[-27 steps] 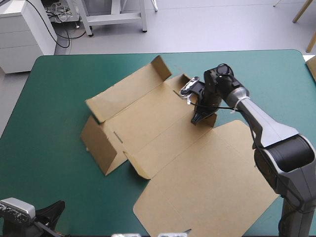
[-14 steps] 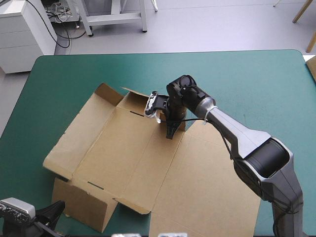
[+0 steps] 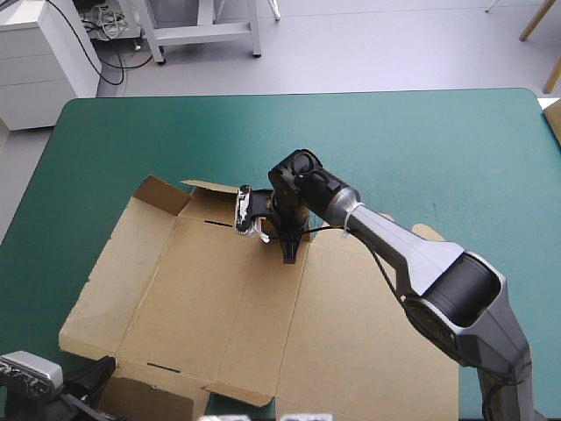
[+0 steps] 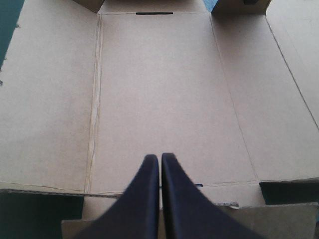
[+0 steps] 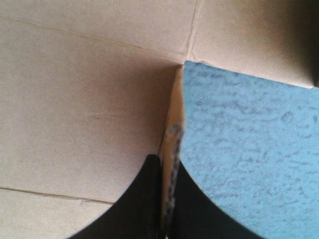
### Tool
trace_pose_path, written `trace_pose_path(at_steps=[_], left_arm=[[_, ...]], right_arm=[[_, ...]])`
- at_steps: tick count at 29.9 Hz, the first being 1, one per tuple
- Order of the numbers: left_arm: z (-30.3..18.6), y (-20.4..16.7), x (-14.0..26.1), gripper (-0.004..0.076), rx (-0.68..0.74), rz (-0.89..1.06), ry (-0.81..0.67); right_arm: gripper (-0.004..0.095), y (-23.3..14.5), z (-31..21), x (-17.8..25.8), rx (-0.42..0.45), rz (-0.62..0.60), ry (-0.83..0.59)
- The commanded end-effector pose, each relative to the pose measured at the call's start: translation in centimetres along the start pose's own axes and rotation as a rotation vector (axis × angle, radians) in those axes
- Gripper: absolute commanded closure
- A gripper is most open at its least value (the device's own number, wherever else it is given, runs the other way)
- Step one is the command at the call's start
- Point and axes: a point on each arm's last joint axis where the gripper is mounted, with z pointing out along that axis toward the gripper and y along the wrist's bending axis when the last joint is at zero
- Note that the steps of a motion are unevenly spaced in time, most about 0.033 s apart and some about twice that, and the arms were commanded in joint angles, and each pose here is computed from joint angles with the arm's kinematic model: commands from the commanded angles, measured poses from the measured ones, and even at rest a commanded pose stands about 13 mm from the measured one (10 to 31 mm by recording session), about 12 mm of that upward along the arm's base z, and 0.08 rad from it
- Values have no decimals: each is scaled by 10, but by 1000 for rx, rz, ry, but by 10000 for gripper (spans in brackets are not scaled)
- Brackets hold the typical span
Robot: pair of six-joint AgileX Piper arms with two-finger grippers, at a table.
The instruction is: Fold the box
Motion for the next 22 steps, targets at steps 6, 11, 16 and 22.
trace_pose_path(at_steps=[6, 11, 16, 22], left_arm=[[-3, -2, -11, 731, 15, -8, -65], [-3, -2, -11, 731, 15, -8, -65], [-3, -2, -11, 731, 15, -8, -65], [-3, -2, -11, 731, 15, -8, -65]], right_arm=[[930, -13, -15, 3, 132, -81, 45], [929, -14, -11, 2, 143, -88, 47], [930, -20, -12, -2, 208, -100, 7], [930, -21, -11, -3, 220, -109, 0]])
